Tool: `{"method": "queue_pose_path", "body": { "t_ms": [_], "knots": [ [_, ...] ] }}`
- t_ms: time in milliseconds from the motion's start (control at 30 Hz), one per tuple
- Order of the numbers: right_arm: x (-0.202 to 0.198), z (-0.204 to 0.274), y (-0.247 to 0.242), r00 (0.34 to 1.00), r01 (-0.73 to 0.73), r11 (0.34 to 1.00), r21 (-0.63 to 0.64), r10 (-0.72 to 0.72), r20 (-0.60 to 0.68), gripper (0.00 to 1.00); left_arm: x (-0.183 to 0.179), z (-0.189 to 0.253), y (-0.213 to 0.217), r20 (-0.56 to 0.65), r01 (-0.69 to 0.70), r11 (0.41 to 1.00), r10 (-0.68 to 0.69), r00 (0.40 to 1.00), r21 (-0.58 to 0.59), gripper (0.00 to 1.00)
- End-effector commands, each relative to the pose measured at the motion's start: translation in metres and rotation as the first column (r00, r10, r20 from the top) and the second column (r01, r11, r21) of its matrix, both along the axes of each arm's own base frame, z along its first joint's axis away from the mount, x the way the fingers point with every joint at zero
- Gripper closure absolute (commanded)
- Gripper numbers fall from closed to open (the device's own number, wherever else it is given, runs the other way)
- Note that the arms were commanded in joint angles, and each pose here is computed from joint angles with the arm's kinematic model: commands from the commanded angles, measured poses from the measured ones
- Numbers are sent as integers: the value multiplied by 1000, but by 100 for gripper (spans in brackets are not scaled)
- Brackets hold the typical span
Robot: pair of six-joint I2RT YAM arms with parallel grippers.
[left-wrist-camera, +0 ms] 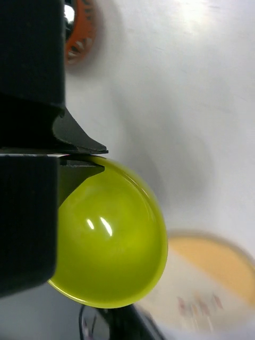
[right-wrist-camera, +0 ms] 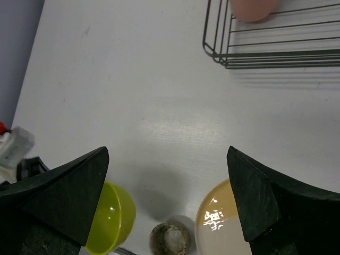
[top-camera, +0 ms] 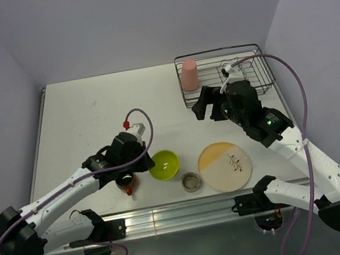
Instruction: Load the mixed dishes into the dish rack
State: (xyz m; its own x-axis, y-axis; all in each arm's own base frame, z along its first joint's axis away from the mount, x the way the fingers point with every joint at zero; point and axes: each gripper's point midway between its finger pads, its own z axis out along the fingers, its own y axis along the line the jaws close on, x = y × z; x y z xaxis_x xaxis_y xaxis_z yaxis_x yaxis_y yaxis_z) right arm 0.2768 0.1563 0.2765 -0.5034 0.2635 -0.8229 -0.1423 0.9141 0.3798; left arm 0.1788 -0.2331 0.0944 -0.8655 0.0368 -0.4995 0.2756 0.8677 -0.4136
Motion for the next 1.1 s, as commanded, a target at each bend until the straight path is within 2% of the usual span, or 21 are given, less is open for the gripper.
{"method": "queue_pose_path", "body": {
  "t_ms": [0, 67, 200, 367, 600, 767, 1067],
  "knots": [
    [-10, 14, 21, 994, -108, 989, 98, 110, -11, 0, 37, 105, -37, 286, 99, 962, -23, 958, -253, 100],
    [-17, 8, 32, 983, -176, 977, 123, 182, -38, 0, 44, 133, -46, 335, 137, 935, -21, 942, -327, 100],
    [-30, 2, 48, 956, -273, 946, 175, 287, -61, 0, 49, 173, -59, 403, 239, 842, -28, 915, -483, 100],
    [-46, 10, 62, 926, -356, 896, 265, 376, -28, 0, 54, 187, -65, 398, 285, 763, -40, 916, -580, 100],
    [-64, 20, 81, 873, -461, 806, 371, 488, 25, 0, 61, 193, -75, 383, 292, 724, -42, 923, -625, 100],
    [-70, 42, 77, 876, -475, 789, 389, 468, 119, 1, 64, 193, -76, 375, 283, 718, -33, 926, -635, 100],
    [-76, 38, 83, 855, -501, 758, 419, 508, 104, 1, 65, 207, -78, 391, 301, 696, -31, 920, -652, 100]
  ]
}}
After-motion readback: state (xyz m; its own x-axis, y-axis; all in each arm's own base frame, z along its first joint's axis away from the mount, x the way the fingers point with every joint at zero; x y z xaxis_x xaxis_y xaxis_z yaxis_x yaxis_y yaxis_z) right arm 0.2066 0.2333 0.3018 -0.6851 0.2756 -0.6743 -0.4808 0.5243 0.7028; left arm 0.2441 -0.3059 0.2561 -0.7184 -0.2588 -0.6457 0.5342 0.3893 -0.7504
